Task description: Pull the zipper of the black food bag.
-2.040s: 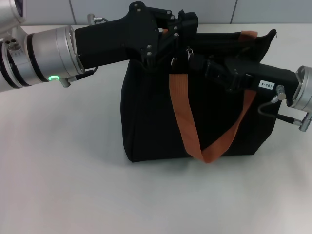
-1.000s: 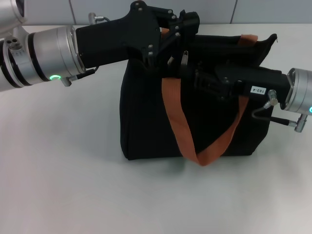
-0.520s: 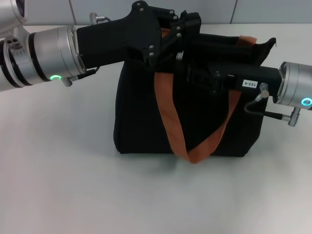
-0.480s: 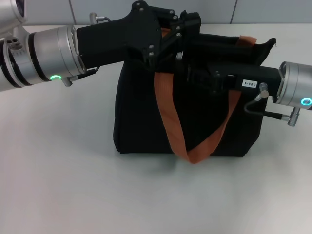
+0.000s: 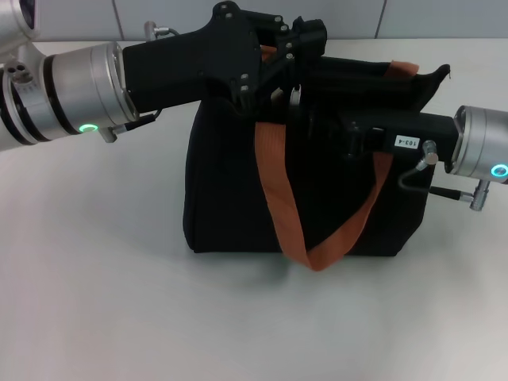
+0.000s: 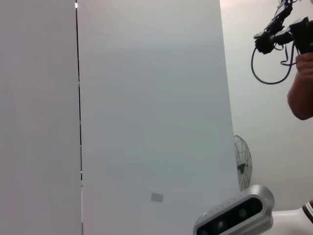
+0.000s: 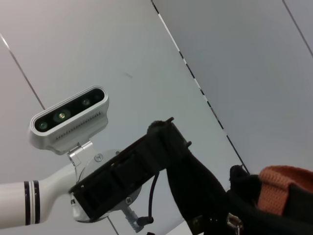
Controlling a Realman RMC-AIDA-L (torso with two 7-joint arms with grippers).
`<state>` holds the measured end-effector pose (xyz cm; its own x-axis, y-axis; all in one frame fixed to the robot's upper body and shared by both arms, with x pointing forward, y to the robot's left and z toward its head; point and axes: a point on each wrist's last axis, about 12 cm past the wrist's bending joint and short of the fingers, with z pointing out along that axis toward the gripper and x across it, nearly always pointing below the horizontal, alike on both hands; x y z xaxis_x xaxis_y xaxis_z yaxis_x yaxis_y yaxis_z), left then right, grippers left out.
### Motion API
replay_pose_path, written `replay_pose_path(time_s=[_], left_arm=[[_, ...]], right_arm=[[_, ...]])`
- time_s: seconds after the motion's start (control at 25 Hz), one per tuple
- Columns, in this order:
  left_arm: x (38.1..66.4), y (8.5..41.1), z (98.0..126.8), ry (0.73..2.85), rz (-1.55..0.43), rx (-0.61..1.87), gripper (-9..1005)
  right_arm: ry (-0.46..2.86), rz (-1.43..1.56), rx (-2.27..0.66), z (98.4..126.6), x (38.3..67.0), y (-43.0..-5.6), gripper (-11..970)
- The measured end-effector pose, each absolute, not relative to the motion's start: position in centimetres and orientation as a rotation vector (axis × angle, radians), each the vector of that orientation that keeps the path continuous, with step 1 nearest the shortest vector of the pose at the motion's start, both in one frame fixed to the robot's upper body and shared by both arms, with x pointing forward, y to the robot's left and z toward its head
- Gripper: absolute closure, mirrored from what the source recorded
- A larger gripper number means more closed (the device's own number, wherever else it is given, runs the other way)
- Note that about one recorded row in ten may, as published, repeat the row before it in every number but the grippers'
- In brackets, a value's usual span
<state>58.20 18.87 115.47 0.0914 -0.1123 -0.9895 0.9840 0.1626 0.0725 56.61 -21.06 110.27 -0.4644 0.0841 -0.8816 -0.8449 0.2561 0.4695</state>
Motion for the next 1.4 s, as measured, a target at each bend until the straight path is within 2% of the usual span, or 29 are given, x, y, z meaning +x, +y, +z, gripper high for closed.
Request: replay_pose_path(time_s=[0.04,0.84,1.4], left_arm=[[58.2,18.9,115.5,1.132,-1.088,1.044,936],[58.2,19.0,115.5,1.126,-1.089,1.031,931],[58.2,19.0,115.5,1.127,-1.088,1.032,929]], right_arm=[[1.659,1.345,-0.710,110.2,56.5,-21.1,962],[1.601,1.377,-0.611,110.3,54.8,-23.8,960],[1.586,1.379,-0.580,110.5,54.7,-24.4,960]])
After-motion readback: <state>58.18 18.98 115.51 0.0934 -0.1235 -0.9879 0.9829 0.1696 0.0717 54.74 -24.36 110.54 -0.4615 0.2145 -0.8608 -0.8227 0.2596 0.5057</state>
